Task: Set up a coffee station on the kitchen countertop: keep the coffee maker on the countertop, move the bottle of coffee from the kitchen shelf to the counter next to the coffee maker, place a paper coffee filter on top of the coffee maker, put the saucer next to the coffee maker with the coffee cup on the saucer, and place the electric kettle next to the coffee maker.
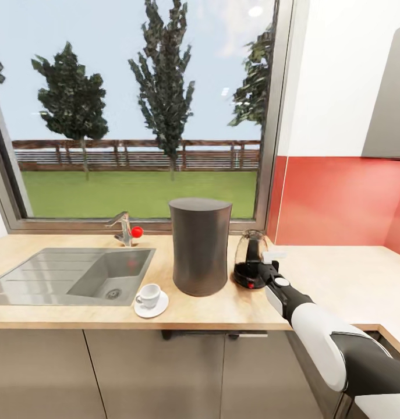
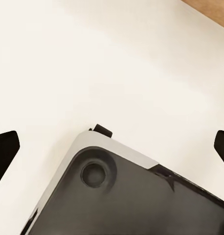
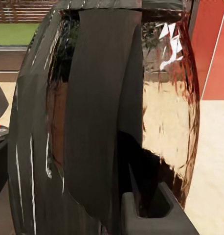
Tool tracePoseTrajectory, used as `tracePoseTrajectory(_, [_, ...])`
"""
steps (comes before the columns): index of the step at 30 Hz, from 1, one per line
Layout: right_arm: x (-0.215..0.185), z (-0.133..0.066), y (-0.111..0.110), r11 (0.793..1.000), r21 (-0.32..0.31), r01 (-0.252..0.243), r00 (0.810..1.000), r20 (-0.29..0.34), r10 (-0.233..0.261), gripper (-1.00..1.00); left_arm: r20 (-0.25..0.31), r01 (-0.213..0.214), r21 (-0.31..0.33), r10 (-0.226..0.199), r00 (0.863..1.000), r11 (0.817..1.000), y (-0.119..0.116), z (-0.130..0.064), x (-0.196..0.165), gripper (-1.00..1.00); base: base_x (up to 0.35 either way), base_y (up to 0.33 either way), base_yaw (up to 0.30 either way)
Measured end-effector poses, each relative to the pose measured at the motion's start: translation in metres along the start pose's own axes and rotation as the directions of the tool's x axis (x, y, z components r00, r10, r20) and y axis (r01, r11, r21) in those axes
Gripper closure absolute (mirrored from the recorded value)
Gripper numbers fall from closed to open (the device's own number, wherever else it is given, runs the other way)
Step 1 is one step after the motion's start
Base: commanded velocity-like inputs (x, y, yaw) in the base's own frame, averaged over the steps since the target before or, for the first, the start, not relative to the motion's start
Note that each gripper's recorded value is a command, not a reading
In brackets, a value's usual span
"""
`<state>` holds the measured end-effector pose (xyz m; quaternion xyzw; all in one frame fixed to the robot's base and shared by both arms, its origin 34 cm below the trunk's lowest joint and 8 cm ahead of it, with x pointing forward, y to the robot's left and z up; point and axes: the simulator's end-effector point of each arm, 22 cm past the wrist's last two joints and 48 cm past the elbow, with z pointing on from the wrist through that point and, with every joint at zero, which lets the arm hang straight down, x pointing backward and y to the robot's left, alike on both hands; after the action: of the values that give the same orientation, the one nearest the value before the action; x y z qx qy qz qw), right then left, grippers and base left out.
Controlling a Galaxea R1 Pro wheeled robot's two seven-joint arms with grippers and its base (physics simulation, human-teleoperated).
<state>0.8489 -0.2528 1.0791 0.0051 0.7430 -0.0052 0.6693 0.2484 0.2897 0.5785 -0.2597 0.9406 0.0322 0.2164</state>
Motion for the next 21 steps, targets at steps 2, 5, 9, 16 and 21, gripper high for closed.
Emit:
tracePoseTrajectory(2, [0.000, 0.000, 0.000, 1.000, 0.000, 0.000, 1.000, 0.002, 0.000, 1.00, 0.001, 0.000, -0.001, 0.000, 1.000, 1.000, 0.000, 0.001, 0.000, -1.00, 0.000, 0.000, 0.000])
tracePoseTrajectory(5, [0.000, 0.000, 0.000, 1.000, 0.000, 0.000, 1.000, 0.002, 0.000, 1.00, 0.001, 0.000, 0.000, 0.000, 1.000, 1.000, 0.000, 0.001, 0.000, -1.00, 0.000, 0.000, 0.000])
tracePoseTrajectory(9, [0.000, 0.000, 0.000, 1.000, 0.000, 0.000, 1.000, 0.002, 0.000, 1.00, 0.002, 0.000, 0.000, 0.000, 1.000, 1.000, 0.000, 0.001, 0.000, -1.00, 0.000, 0.000, 0.000])
tracePoseTrajectory(16, [0.008, 0.000, 0.004, 1.000, -0.004, -0.004, 1.000, -0.015, 0.004, -1.00, 0.001, 0.000, 0.000, 0.000, 1.000, 1.000, 0.000, 0.001, 0.000, -1.00, 0.000, 0.000, 0.000])
tracePoseTrajectory(21, [0.008, 0.000, 0.011, 1.000, -0.016, 0.005, 1.000, -0.015, -0.006, -1.00, 0.002, 0.000, -0.001, 0.000, 1.000, 1.000, 0.001, 0.001, 0.000, -1.00, 0.000, 0.000, 0.000])
